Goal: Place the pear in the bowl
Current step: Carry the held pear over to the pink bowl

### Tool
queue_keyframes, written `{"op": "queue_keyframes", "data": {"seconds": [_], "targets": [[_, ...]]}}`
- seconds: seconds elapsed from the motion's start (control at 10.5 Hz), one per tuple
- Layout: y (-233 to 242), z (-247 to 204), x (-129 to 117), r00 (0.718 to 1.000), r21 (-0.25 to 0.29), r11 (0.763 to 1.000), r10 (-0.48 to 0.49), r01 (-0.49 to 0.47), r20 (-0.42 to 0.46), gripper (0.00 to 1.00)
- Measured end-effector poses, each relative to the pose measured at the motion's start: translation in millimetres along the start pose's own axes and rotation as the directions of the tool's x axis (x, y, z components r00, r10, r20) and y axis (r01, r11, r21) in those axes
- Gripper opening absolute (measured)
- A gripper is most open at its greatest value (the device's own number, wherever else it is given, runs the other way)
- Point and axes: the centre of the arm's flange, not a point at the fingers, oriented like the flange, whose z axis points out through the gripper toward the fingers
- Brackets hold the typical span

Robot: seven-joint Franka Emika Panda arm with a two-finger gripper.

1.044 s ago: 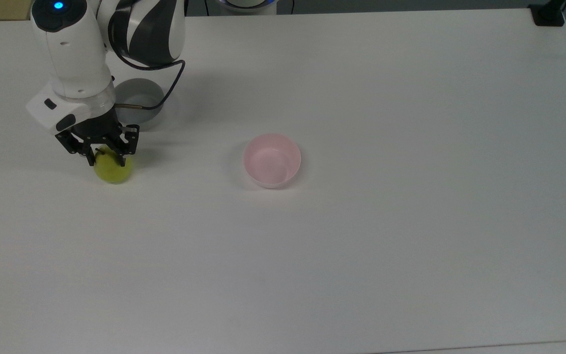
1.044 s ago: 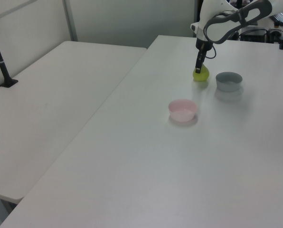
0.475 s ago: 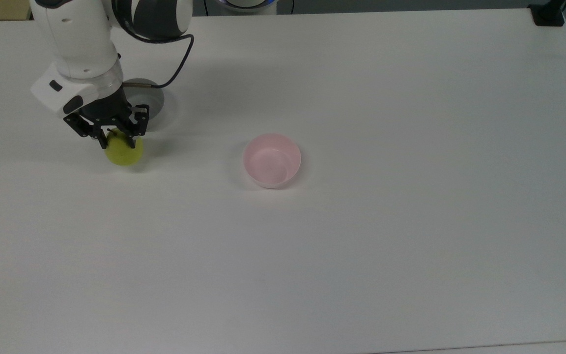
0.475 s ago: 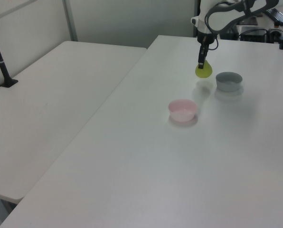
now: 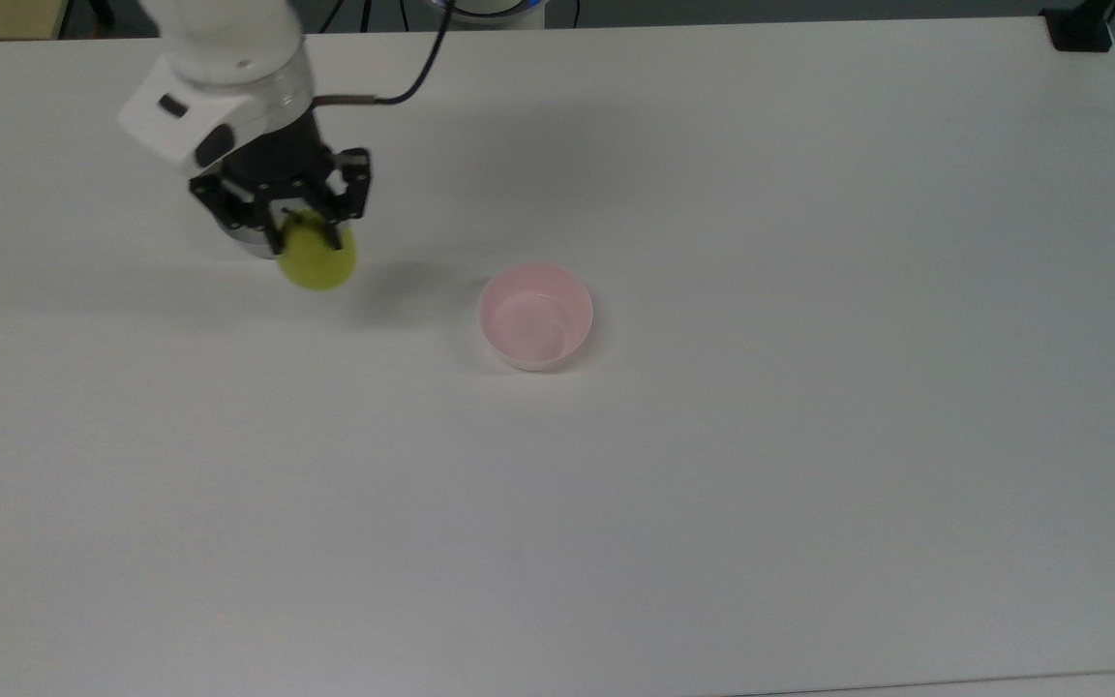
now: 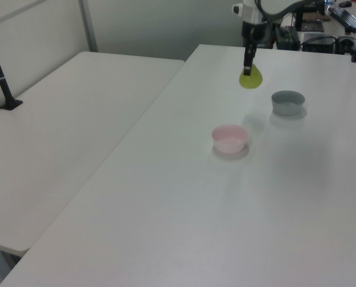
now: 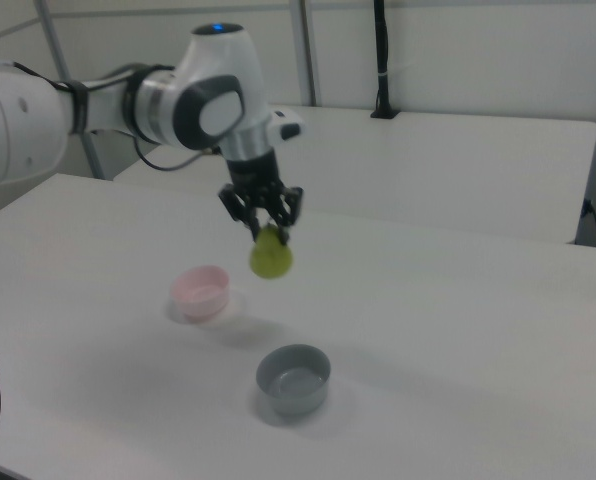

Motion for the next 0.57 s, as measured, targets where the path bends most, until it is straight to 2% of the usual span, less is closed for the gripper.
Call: {"op": "queue_keyframes", "data": {"seconds": [0.28, 0.57], "targets": [[-76, -26, 13, 1.000, 0.031, 0.999, 0.023, -0.022, -0.013, 0.50], [-131, -7, 18, 0.998, 0.052, 0.997, 0.060, -0.061, 0.025, 0.50]]}}
